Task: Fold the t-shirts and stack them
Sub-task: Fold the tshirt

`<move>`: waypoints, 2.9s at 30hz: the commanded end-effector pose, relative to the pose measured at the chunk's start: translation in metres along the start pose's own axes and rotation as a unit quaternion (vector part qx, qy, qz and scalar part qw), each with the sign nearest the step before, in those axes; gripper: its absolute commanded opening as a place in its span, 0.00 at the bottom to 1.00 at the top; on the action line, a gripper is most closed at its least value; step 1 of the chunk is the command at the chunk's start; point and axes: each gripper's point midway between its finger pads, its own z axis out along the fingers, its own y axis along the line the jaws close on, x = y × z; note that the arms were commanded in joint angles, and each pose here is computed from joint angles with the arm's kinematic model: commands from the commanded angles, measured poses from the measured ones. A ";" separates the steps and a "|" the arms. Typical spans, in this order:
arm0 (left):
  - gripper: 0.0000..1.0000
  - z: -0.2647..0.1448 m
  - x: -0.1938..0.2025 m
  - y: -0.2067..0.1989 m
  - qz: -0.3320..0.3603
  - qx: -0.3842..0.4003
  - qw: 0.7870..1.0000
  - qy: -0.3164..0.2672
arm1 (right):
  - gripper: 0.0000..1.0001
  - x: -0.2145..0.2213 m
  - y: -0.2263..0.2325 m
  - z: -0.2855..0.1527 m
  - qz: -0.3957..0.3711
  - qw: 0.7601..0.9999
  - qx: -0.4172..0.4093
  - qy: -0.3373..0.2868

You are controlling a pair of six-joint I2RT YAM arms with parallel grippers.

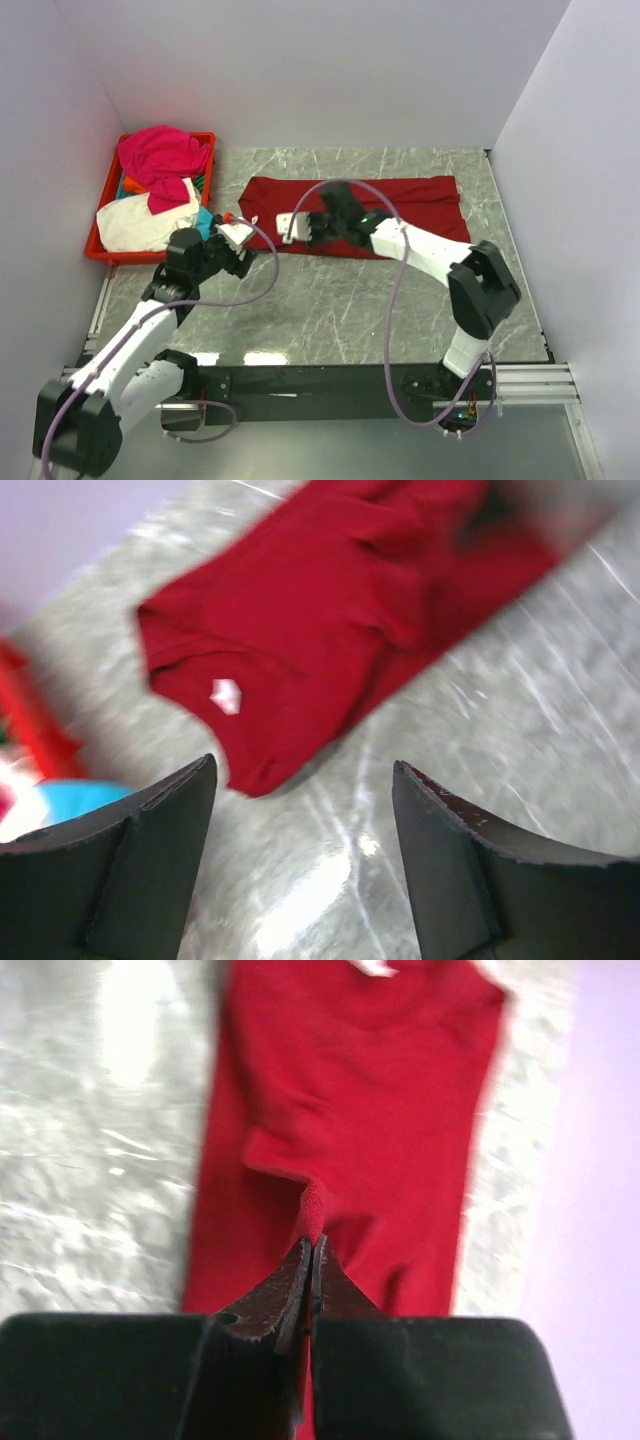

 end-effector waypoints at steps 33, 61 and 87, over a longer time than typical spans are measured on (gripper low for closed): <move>0.56 0.110 0.037 -0.039 0.141 0.147 0.978 0.045 | 0.00 -0.060 -0.081 -0.079 0.194 0.967 0.048 -0.156; 0.00 0.106 0.063 -0.049 0.159 0.158 0.970 0.091 | 0.00 -0.068 -0.100 -0.087 0.247 0.953 0.066 -0.159; 0.00 0.076 0.056 -0.019 0.091 0.113 0.982 0.121 | 0.00 -0.052 -0.123 -0.054 0.252 0.953 0.125 -0.112</move>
